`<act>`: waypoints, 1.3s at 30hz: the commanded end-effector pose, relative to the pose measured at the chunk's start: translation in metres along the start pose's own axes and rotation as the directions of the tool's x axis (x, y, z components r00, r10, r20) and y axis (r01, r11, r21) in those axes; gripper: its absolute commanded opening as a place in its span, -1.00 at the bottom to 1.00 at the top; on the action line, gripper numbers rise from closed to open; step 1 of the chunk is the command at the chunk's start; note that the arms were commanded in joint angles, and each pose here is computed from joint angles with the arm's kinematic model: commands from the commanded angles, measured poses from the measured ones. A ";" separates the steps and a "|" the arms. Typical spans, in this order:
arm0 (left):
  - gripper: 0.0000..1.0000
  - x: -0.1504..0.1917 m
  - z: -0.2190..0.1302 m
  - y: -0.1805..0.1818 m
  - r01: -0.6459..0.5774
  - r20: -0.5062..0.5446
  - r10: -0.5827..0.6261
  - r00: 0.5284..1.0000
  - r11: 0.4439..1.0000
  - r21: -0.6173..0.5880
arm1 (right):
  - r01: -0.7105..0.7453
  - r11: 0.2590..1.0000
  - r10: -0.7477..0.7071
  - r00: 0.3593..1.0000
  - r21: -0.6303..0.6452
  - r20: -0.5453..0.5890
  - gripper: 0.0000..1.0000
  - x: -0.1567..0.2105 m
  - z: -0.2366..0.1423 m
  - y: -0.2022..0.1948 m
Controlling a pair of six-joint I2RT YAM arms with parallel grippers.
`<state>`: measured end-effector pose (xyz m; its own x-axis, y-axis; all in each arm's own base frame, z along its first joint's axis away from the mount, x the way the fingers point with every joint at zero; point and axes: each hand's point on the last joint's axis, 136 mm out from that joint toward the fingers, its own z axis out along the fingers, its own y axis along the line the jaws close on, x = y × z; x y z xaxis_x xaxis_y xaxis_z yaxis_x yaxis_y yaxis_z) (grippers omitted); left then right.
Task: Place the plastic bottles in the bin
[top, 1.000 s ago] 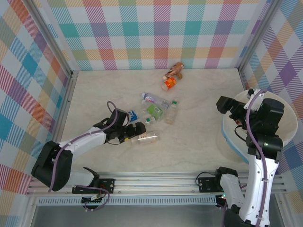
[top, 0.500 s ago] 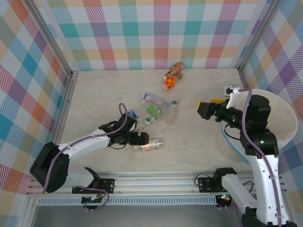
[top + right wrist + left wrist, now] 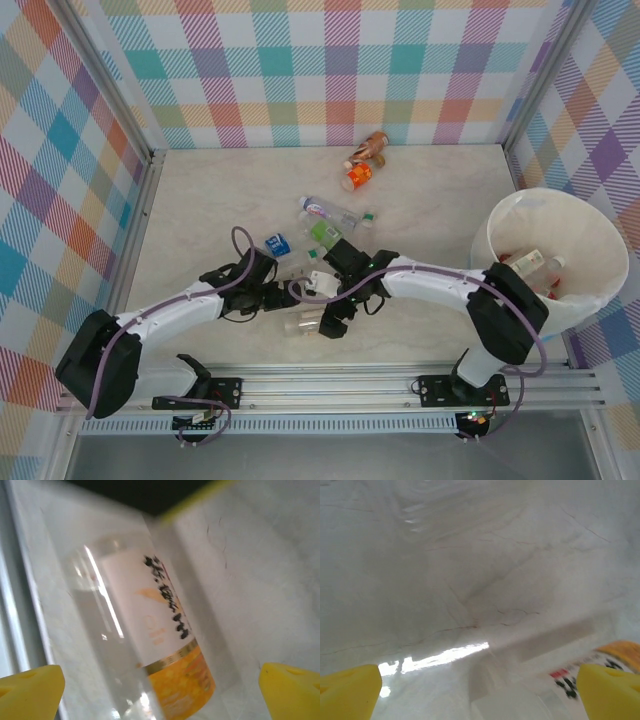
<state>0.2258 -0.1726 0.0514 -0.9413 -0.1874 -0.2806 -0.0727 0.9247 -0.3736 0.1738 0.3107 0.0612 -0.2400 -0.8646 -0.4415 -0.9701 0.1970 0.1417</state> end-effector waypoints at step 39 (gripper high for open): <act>1.00 -0.105 -0.066 0.051 0.461 0.443 -0.488 0.752 0.870 0.177 | 0.213 0.871 -0.324 0.926 0.442 0.193 0.04 -0.065 -0.047 -0.011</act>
<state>0.2798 -0.0888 0.1014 -0.6203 -0.6719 -0.4047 -0.4358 0.7242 -0.5344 0.1875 0.3385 0.0969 0.1297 -0.8426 -0.5227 -0.9395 0.0641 -0.3365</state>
